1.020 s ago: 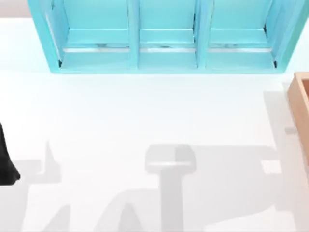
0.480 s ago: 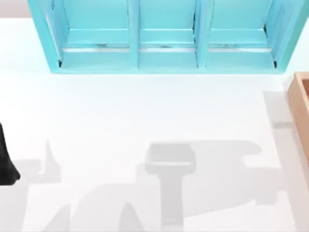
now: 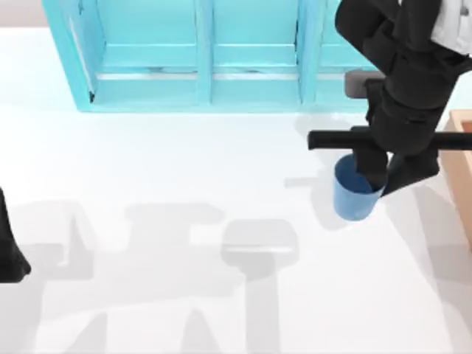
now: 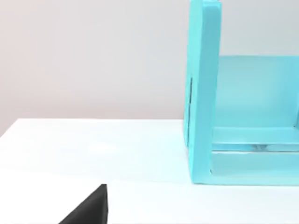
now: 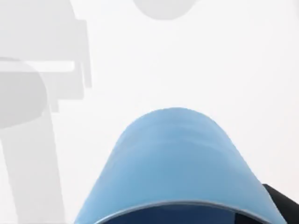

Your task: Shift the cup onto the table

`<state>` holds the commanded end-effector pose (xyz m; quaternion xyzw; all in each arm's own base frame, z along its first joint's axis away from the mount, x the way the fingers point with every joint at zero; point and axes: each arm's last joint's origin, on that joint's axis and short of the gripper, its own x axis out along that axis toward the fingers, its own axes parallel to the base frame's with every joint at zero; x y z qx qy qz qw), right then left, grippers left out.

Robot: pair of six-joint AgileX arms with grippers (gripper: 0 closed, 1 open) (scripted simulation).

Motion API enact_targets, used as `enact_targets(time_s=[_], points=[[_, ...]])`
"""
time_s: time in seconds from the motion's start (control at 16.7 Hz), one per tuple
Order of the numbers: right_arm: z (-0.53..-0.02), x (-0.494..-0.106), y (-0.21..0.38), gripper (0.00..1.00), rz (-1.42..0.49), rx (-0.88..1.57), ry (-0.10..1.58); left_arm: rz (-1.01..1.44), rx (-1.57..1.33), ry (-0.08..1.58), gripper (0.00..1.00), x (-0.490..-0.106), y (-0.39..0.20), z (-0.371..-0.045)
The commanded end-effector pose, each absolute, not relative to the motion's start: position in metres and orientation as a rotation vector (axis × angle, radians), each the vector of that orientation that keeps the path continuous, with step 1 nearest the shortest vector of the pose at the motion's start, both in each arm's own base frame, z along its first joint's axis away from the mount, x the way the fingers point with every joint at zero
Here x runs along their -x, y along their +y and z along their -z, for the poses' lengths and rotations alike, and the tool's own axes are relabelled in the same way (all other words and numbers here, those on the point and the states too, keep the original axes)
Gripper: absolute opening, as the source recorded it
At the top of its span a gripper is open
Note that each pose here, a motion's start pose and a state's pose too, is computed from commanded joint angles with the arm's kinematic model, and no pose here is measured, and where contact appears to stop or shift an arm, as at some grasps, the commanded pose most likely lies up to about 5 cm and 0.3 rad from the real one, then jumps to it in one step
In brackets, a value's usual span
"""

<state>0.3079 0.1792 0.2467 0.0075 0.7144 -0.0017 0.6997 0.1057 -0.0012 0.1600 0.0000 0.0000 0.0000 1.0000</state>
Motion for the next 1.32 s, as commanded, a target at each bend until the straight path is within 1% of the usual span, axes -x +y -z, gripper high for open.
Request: enact_targets(time_s=[0.18,0.36,0.78,0.9,1.2,1.32], points=[[-0.245,-0.281,0.252,0.00,-0.005,-0.023,1.584,0.000,0.000,0.000,1.00,-0.106,-0.001,-0.160],[-0.245,-0.258,0.291,0.00,-0.017,-0.034,1.576,0.000,0.000,0.000,1.00,-0.106,-0.001,-0.160],[-0.245,-0.253,0.298,0.00,-0.020,-0.041,1.575,0.000,0.000,0.000,1.00,-0.106,-0.001,-0.160],[-0.234,-0.254,0.300,0.00,-0.020,-0.039,1.574,0.000,0.000,0.000,1.00,-0.106,-0.001,-0.160],[-0.188,-0.254,0.308,0.00,-0.021,-0.039,1.572,0.000,0.000,0.000,1.00,-0.106,-0.001,-0.160],[-0.181,-0.253,0.310,0.00,-0.022,-0.037,1.574,0.000,0.000,0.000,1.00,-0.106,-0.001,-0.160]])
